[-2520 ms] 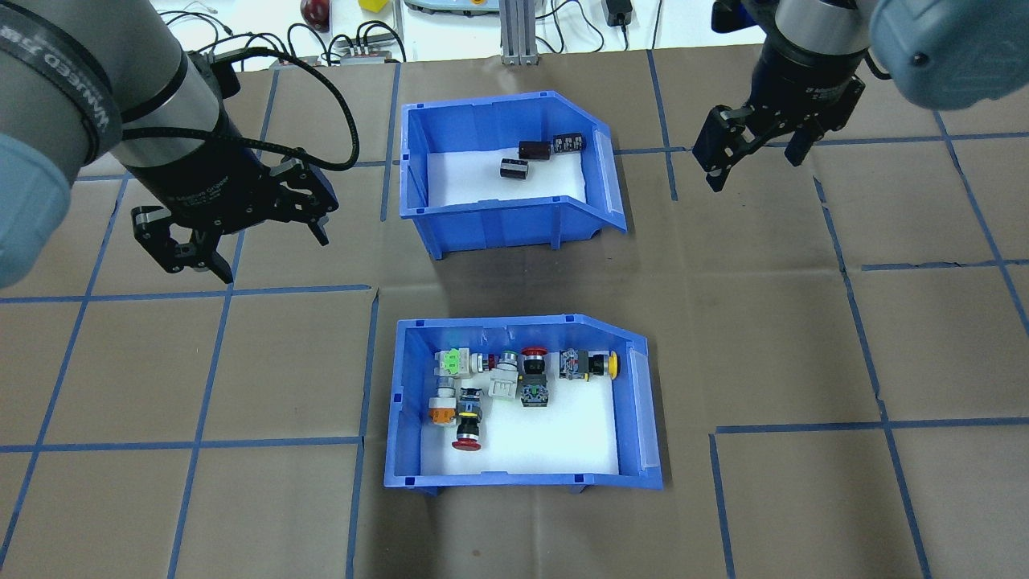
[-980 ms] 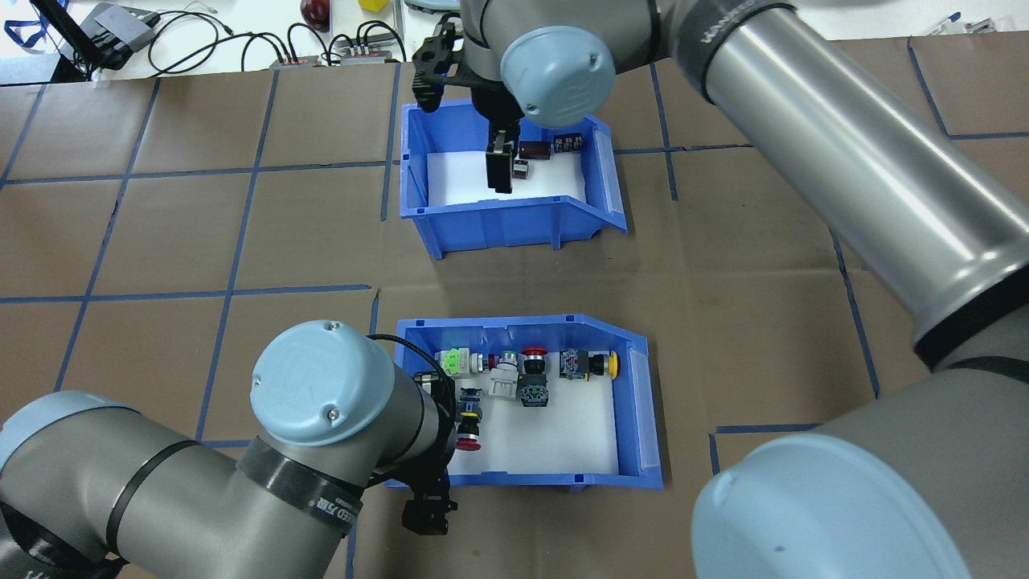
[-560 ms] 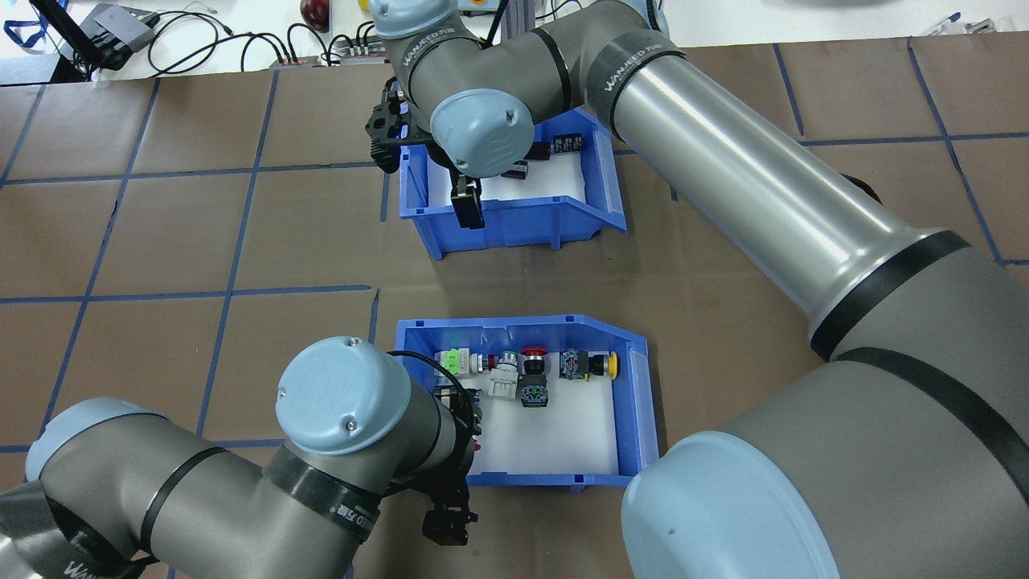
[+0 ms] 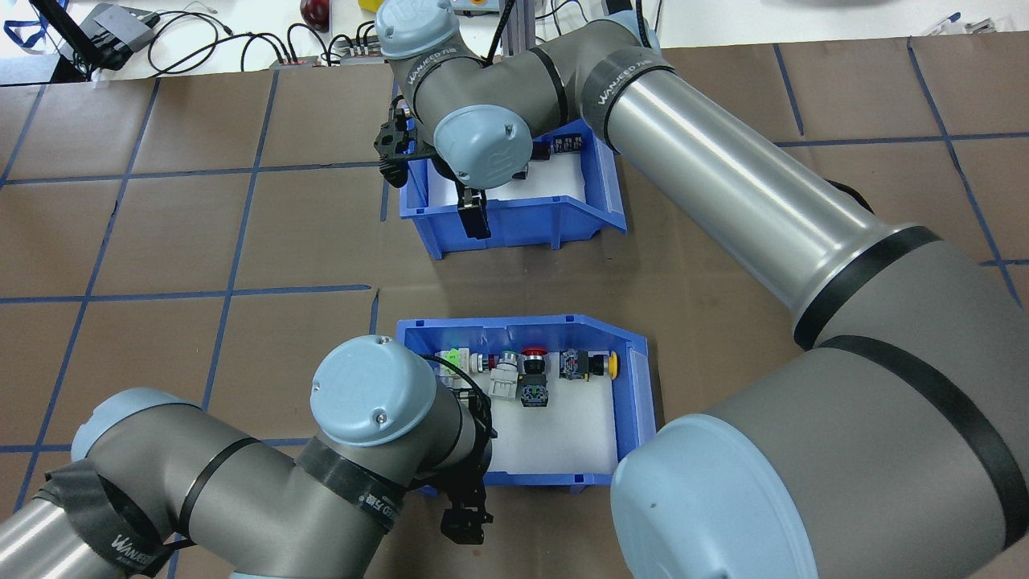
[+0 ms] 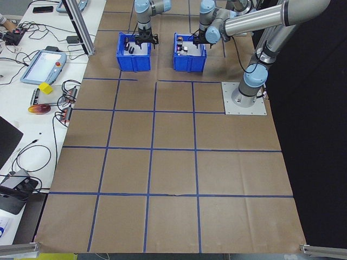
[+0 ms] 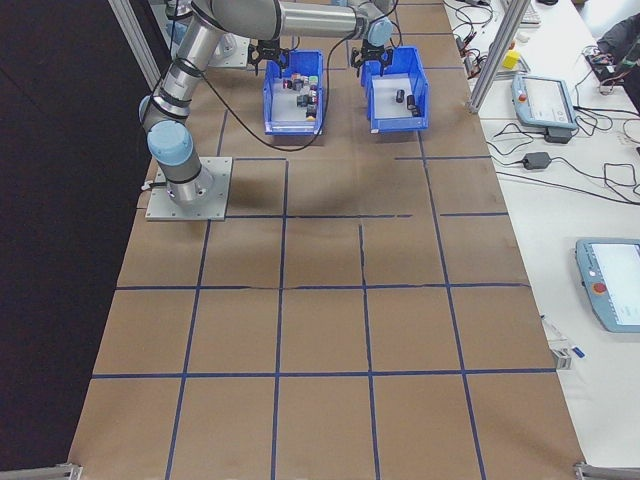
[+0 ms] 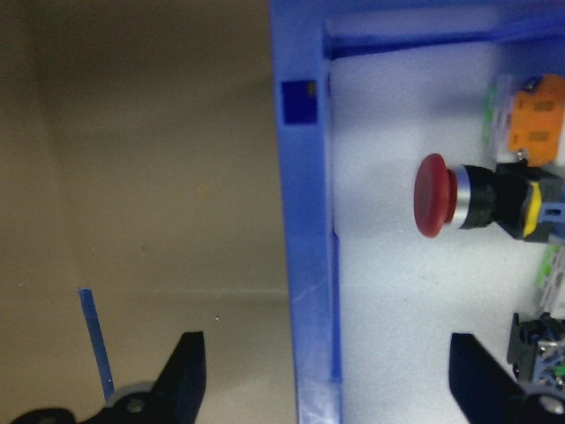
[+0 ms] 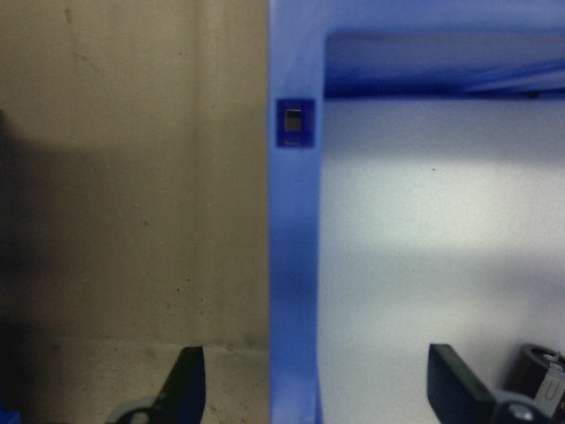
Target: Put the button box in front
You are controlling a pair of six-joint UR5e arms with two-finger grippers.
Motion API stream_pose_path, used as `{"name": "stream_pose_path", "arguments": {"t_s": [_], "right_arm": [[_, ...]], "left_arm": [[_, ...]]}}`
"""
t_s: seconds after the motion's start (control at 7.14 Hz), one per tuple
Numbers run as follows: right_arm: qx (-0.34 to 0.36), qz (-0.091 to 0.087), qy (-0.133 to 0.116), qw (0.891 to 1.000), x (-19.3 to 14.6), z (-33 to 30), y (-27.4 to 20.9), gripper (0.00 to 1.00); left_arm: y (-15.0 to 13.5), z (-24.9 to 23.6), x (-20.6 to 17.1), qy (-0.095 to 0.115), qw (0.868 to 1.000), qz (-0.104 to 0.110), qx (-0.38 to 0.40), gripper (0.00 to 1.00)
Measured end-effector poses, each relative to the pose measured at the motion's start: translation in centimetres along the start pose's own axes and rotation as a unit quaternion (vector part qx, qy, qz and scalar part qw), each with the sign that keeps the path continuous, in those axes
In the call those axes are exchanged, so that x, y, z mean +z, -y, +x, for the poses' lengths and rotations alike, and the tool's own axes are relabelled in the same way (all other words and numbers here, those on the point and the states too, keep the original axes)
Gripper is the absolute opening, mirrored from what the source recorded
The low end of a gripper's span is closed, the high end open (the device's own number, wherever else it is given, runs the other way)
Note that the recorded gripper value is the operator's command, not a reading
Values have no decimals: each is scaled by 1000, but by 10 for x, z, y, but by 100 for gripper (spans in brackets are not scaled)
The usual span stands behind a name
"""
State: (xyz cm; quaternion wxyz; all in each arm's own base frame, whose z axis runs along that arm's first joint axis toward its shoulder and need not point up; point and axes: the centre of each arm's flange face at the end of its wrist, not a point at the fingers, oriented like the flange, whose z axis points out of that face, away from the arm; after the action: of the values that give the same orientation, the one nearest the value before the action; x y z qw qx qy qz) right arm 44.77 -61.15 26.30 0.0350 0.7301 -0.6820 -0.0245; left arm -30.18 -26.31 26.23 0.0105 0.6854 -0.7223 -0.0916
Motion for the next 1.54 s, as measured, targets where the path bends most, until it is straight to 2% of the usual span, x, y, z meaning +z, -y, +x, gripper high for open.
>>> {"name": "stream_pose_path", "arguments": {"t_s": [0.14,0.28,0.42,0.7,0.98,1.26,1.54], "right_arm": [[1,-7,-6,1000,2,1,-1,22],[1,-21,-14,1000,2,2,-3,12],[0,-32,-20,999,0,3,-5,7],[2,-35,-30,999,-10,5,-9,7],[14,-32,-40,999,-26,14,-29,7],[38,-29,-45,998,-50,36,-97,7],[58,-30,-42,997,-70,48,-193,7]], "left_arm": [[0,2,5,4,1000,2,-1,32],[-2,5,8,2,1000,-1,-3,12],[-3,5,8,-1,1000,-5,-4,0],[-5,-2,1,-9,1000,-12,-6,0],[-1,-7,-14,-27,1000,5,-5,0],[12,-20,-43,-31,999,24,17,0],[46,-11,-70,-39,998,34,28,0]]}}
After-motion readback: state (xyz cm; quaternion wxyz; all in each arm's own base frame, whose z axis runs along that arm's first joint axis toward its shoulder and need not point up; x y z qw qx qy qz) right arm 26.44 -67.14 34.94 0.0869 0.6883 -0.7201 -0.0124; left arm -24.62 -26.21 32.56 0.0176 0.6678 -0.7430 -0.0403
